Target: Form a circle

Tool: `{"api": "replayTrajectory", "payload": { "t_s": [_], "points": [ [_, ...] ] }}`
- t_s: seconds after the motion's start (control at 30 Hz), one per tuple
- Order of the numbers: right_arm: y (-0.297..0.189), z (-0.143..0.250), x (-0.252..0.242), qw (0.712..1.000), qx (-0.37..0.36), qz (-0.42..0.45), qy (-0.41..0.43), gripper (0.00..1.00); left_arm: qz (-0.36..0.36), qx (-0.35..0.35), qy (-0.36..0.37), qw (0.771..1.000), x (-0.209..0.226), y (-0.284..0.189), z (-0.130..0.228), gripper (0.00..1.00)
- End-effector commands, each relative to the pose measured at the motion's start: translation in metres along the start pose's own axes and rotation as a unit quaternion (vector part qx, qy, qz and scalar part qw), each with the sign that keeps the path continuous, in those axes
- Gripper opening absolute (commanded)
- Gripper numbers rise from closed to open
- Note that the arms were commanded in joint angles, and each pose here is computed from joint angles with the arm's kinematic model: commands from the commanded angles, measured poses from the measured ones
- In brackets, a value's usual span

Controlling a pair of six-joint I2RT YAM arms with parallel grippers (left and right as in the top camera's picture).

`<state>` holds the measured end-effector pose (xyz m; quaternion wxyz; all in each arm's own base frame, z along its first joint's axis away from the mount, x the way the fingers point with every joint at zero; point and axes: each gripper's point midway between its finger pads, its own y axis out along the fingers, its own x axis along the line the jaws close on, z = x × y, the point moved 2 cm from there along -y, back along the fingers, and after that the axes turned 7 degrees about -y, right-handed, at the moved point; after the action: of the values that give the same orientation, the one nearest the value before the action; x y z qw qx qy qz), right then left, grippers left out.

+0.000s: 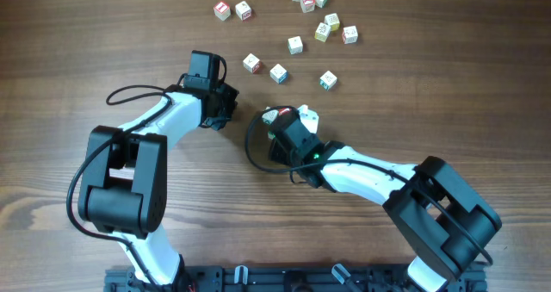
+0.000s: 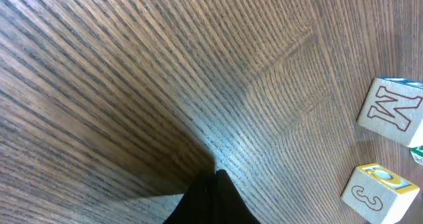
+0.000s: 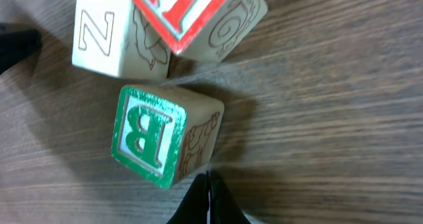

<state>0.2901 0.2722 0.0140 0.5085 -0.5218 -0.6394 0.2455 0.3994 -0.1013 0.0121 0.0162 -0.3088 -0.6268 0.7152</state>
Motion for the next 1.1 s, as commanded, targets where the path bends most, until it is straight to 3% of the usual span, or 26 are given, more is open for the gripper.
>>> {"api": "replayTrajectory", "payload": {
  "t_s": [0.0,0.2,0.37,0.5,0.67,0.93,1.07],
  "points": [
    [0.005,0.026,-0.014,0.998,0.051,0.025,0.016,0.05,-0.113,-0.033,-0.014,0.993,0.07,0.031,-0.007,0.04],
    [-0.013,0.011,-0.017,0.999,0.014,0.044,0.018,0.04,-0.113,-0.035,-0.014,0.993,0.07,0.031,-0.007,0.04],
    [-0.056,-0.036,-0.052,0.986,-0.093,0.132,0.05,0.05,-0.113,-0.036,-0.022,0.993,0.07,0.031,-0.007,0.04],
    [-0.051,-0.039,-0.047,0.993,-0.061,0.093,0.038,0.04,-0.113,-0.036,-0.024,0.993,0.07,0.031,-0.007,0.04],
    [-0.047,-0.008,-0.014,0.999,-0.005,0.033,0.013,0.05,-0.111,-0.036,-0.021,0.993,0.069,0.031,-0.005,0.04],
    [-0.014,0.025,-0.005,1.0,0.018,-0.011,-0.024,0.04,-0.112,-0.036,-0.021,0.993,0.069,0.031,-0.006,0.04],
    [-0.005,0.023,-0.001,0.999,0.008,-0.023,-0.035,0.05,-0.112,-0.037,-0.021,0.993,0.069,0.031,-0.006,0.04]
  ]
}}
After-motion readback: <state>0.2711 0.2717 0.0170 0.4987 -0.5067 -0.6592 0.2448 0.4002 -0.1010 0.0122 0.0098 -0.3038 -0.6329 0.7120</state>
